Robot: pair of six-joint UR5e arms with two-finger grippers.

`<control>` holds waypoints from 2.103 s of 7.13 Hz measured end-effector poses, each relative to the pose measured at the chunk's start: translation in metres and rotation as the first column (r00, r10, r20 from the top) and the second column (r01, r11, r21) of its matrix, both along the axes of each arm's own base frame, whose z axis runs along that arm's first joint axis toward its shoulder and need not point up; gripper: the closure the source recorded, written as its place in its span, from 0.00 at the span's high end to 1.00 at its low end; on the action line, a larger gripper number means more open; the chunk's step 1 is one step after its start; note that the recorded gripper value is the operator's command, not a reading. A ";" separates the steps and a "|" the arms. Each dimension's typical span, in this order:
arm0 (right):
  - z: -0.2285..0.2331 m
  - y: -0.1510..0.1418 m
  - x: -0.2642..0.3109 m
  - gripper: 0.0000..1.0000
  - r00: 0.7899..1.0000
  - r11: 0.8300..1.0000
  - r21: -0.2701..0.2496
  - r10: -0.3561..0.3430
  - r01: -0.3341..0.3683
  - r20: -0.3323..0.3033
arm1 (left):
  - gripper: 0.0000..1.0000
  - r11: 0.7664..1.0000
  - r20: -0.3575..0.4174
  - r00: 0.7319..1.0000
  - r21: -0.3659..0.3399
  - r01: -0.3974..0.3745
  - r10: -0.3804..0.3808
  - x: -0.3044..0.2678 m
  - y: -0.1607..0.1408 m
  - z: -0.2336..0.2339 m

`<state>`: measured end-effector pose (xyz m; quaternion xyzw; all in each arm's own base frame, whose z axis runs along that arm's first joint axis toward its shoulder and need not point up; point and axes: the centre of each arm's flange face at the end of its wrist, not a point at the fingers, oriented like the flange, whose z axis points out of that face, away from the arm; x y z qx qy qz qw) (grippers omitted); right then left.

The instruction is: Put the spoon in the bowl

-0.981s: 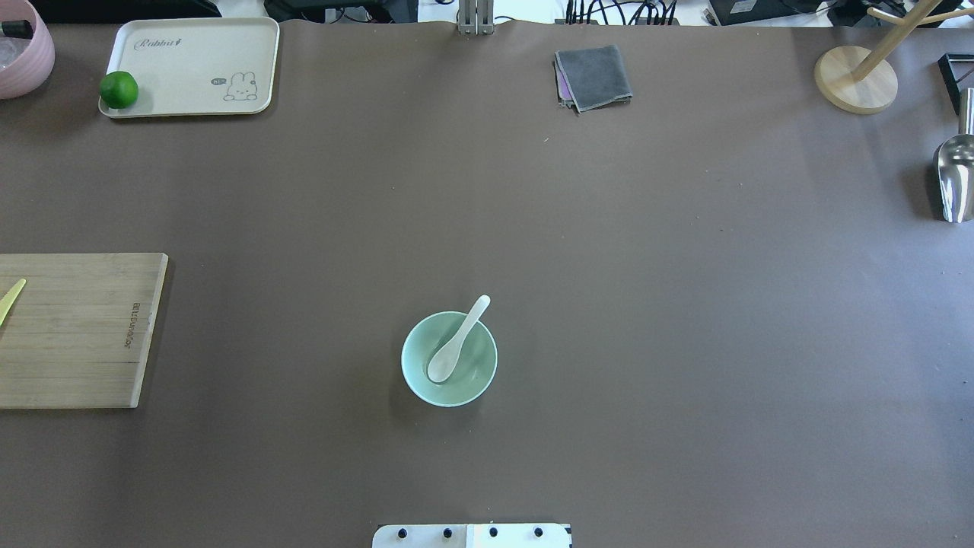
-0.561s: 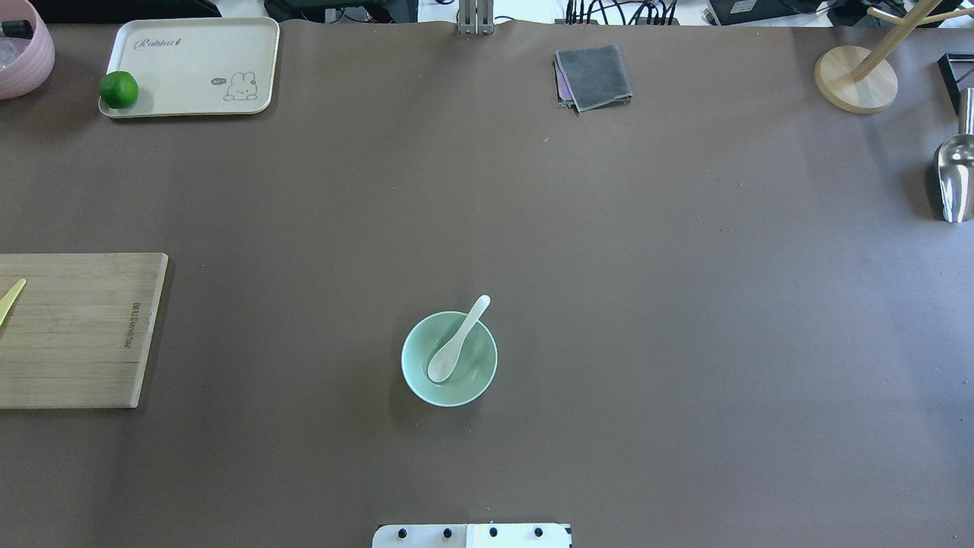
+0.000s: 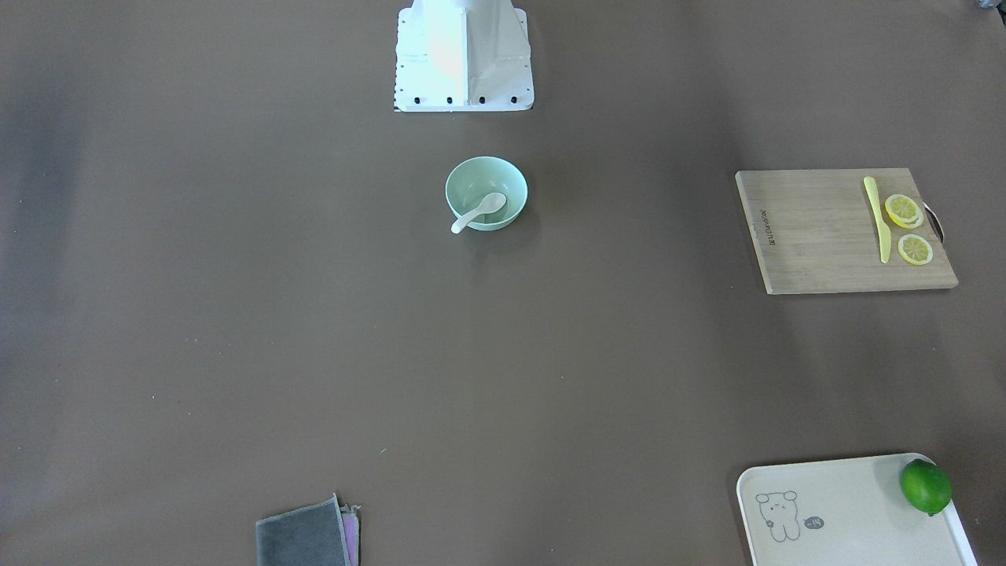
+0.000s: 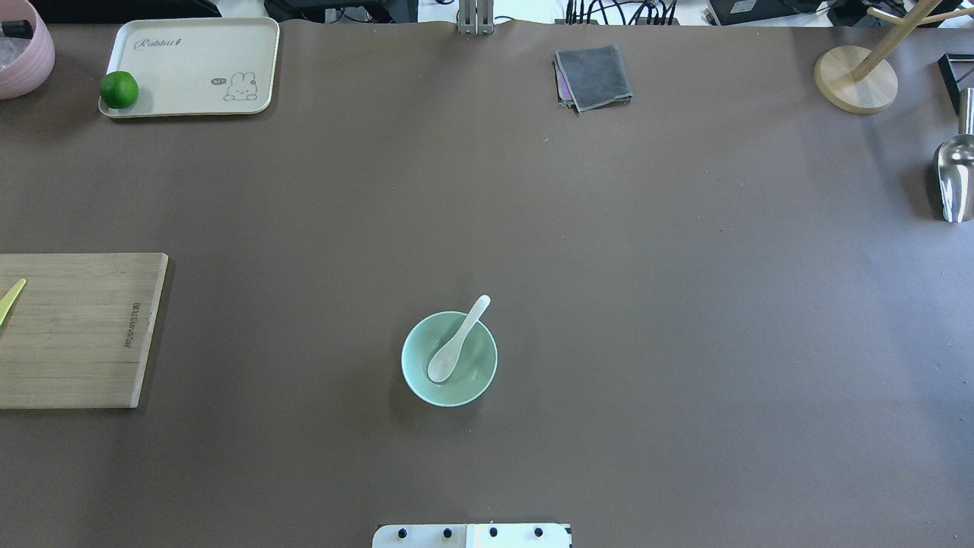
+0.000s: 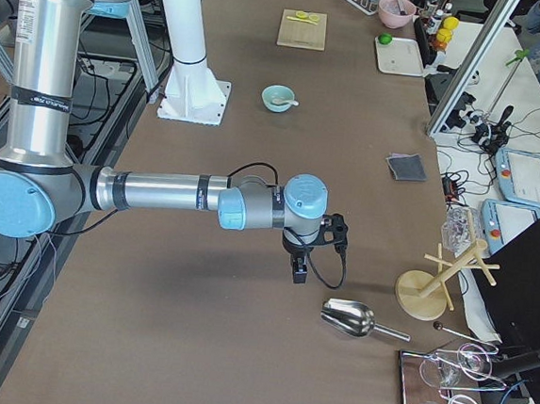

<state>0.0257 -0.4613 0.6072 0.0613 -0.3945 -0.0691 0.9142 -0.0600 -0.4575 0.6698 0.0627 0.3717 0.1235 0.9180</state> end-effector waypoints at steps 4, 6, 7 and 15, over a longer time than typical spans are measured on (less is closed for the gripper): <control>0.003 0.004 -0.001 1.00 1.000 1.000 -0.006 0.001 -0.001 0.009 | 0.98 1.000 0.003 1.000 0.007 0.002 -0.002 -0.001 0.000 -0.002; 0.003 0.001 -0.004 1.00 1.000 1.000 -0.002 -0.007 0.007 0.014 | 0.98 1.000 0.004 1.000 0.013 0.025 -0.025 -0.011 0.004 -0.005; 0.001 0.001 -0.007 1.00 0.999 1.000 -0.001 -0.014 0.015 0.037 | 0.98 0.999 0.001 0.999 -0.003 0.037 -0.037 -0.015 0.011 0.000; -0.008 0.005 -0.011 1.00 0.995 1.000 0.006 -0.031 0.031 0.092 | 0.98 0.999 -0.006 0.999 -0.013 0.053 -0.053 -0.015 0.066 -0.009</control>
